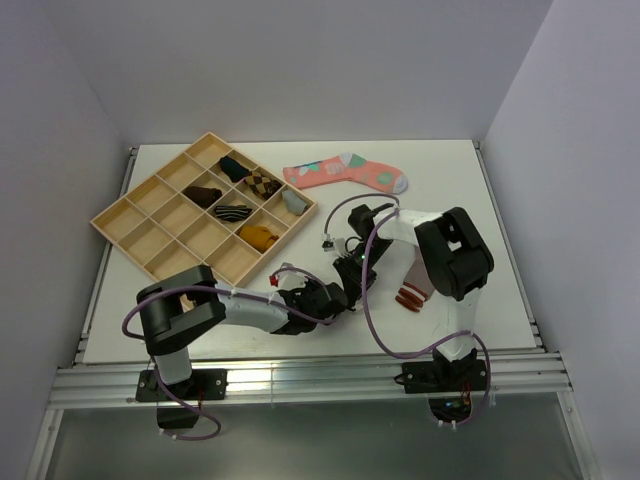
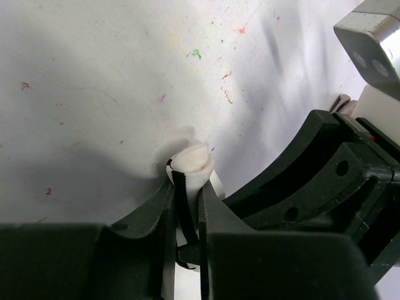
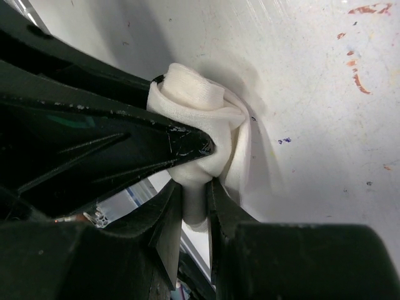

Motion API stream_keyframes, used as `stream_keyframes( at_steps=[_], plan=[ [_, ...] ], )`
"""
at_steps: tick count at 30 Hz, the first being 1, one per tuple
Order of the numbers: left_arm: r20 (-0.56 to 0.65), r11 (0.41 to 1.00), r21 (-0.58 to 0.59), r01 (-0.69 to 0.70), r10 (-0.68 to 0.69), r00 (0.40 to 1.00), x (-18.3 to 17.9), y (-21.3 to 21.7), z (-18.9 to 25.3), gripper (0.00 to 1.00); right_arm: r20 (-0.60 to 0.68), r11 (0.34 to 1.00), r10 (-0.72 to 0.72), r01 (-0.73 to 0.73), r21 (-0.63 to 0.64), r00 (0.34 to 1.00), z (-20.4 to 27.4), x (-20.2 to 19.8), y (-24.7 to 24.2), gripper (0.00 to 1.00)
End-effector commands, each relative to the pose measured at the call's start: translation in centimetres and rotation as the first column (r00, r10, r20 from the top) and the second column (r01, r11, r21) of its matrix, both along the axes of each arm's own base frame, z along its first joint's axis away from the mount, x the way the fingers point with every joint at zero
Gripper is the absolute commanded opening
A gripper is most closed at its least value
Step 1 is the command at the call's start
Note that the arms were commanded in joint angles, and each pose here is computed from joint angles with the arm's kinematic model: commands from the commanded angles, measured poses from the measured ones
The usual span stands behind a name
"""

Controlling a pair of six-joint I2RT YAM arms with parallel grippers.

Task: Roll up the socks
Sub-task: Pick up the sock at the center of the board.

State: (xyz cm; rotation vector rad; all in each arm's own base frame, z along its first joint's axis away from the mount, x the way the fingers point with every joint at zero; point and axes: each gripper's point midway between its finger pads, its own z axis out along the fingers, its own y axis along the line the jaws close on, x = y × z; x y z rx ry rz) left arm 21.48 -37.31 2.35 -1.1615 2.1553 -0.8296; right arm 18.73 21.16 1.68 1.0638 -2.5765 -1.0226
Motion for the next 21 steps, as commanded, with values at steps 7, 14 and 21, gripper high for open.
stream_keyframes(
  at_steps=[7, 14, 21],
  plan=[
    [-0.189, 0.994, 0.030, -0.109, 0.113, 0.976, -1.4, 4.4, -5.5, 0.00, 0.268, 0.999, 0.005, -0.016, 0.039, 0.963, 1.3, 4.8, -1.6, 0.46],
    [-0.107, 0.999, 0.043, 0.022, -0.017, 0.994, 0.6, 4.0, -4.0, 0.00, 0.378, 0.995, -0.084, 0.054, 0.090, 0.922, 6.5, 6.2, -5.8, 0.52],
    [0.032, 0.986, 0.079, 0.148, -0.151, 0.988, 3.1, 4.0, 0.8, 0.00, 0.531, 0.984, -0.180, 0.150, 0.100, 0.828, 10.3, 7.2, -10.5, 0.52]
  ],
)
